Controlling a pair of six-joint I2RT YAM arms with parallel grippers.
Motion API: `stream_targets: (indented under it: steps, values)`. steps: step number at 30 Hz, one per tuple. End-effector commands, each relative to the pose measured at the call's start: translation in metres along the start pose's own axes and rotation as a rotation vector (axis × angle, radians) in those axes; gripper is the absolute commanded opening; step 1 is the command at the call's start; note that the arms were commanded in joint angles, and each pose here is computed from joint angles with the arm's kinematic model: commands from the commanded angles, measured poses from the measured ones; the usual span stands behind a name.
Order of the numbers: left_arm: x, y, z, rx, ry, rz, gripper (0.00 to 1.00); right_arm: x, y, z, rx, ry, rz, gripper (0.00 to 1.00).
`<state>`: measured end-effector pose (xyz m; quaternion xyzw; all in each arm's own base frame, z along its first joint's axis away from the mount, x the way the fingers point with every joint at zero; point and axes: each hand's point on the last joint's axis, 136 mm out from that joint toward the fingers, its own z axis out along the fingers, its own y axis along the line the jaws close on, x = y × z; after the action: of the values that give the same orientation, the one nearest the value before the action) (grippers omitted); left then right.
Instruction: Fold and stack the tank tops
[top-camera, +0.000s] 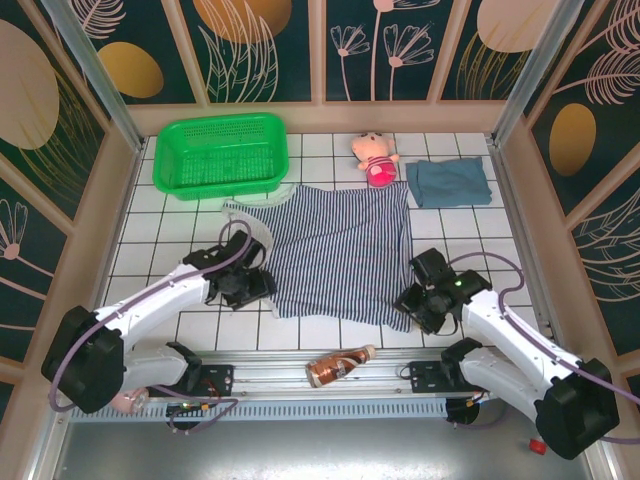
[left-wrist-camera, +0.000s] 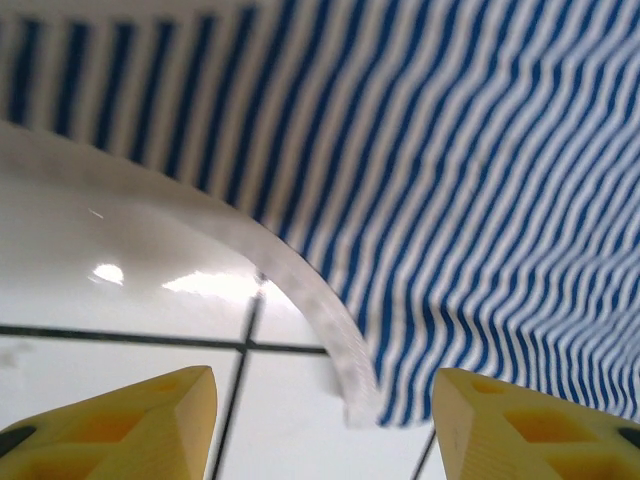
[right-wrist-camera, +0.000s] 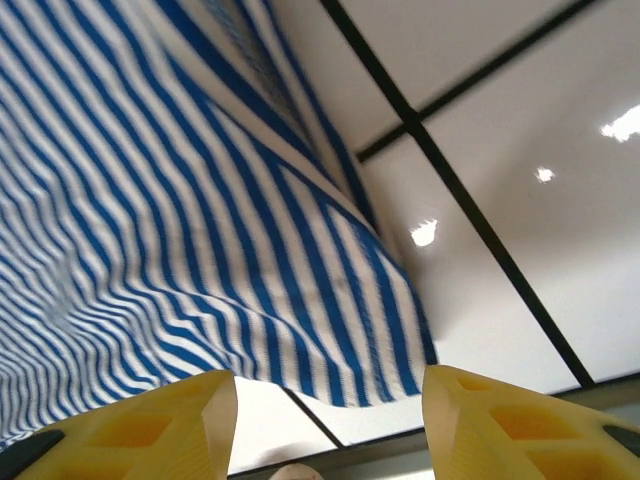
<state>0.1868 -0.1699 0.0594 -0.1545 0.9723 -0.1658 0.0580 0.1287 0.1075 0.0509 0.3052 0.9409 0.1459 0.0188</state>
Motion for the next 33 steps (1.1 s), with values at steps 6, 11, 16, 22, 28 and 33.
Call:
stream_targets:
  steps: [6,11,16,22,28,33]
  values:
    - [0.046,-0.011,0.022,0.032,0.106,-0.035,0.58,0.019,-0.016,0.019,0.035,0.082,0.128,0.48]
    - [0.047,-0.017,0.033,0.039,0.101,-0.02,0.55,0.014,-0.009,0.028,0.014,0.064,0.138,0.45]
    - [0.048,-0.023,0.045,0.057,0.116,-0.017,0.48,0.011,-0.014,0.037,0.026,0.052,0.177,0.39]
    - [0.052,-0.016,0.046,0.036,0.127,0.001,0.25,0.008,-0.019,0.039,0.051,0.034,0.19,0.22]
    - [0.049,-0.015,0.032,0.017,0.109,0.024,0.04,0.004,-0.023,0.028,0.07,0.002,0.177,0.03]
    - [0.048,-0.025,0.014,0.037,0.11,0.052,0.03,0.003,-0.02,0.007,0.078,-0.017,0.136,0.01]
